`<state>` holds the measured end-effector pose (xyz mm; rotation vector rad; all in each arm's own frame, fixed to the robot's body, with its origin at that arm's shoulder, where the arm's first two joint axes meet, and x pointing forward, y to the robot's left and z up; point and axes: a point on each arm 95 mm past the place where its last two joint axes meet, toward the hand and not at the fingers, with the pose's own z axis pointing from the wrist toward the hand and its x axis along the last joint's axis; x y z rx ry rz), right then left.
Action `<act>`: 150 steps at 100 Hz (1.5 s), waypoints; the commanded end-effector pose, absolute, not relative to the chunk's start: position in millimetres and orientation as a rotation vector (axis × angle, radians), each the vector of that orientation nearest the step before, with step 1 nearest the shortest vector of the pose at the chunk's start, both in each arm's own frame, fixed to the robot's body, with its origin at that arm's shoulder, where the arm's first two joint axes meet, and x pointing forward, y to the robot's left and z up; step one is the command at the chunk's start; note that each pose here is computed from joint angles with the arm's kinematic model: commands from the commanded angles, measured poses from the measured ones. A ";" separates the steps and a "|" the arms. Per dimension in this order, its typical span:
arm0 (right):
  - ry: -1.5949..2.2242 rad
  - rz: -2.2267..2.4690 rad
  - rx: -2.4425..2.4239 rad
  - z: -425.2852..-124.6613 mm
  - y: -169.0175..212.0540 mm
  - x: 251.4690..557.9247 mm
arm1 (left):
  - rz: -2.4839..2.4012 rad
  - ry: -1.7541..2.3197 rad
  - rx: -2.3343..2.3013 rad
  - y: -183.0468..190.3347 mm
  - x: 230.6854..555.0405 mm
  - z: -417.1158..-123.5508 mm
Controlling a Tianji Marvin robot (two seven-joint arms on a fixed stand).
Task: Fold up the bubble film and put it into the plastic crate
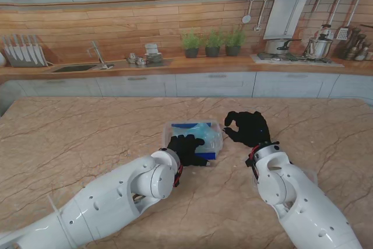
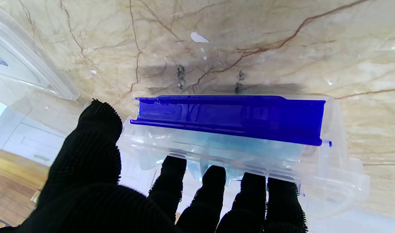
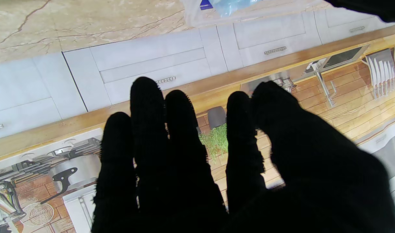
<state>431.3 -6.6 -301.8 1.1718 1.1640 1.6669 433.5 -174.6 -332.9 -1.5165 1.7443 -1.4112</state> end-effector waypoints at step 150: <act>1.102 1.668 1.159 -301.4 -17.3 422.0 | -1.564 1.596 -1.507 -162.4 412.0 -313.1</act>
